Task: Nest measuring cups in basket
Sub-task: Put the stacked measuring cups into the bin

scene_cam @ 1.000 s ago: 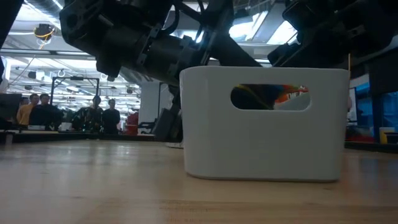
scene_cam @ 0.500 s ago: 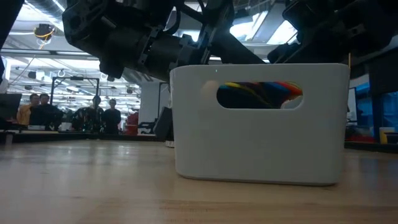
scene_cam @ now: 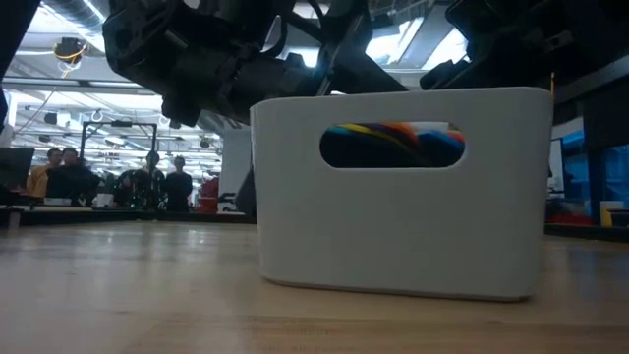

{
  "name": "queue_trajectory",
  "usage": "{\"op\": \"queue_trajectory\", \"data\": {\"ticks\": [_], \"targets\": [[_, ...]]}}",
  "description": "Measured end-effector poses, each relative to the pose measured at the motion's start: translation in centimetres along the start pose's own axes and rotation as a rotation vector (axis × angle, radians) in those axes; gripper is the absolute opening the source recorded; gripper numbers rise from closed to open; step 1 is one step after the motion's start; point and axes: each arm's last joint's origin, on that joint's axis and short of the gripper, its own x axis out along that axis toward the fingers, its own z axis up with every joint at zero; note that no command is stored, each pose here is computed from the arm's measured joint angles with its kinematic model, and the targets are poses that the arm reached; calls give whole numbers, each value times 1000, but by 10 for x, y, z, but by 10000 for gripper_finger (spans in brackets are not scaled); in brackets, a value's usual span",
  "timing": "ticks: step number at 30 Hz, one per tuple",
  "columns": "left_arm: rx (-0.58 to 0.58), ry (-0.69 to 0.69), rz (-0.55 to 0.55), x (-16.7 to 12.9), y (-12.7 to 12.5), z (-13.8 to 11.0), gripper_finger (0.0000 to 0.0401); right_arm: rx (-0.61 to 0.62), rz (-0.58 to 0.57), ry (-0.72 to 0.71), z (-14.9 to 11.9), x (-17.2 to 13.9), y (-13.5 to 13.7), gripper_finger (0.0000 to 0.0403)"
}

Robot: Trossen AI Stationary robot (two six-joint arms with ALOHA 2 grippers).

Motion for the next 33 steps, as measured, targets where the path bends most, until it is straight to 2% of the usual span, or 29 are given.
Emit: {"op": "queue_trajectory", "data": {"ticks": [5,17,23,33], "targets": [[-10,23,4,-1,-1,4,163,8,0,11,-1,0,0,156],[-10,21,4,0,0,3,163,326,-62,32,-5,0,-19,156],[-10,23,4,0,0,3,163,362,-12,52,-7,0,-19,156],[-11,25,6,0,0,3,163,391,-22,151,-24,17,-19,156]]}}
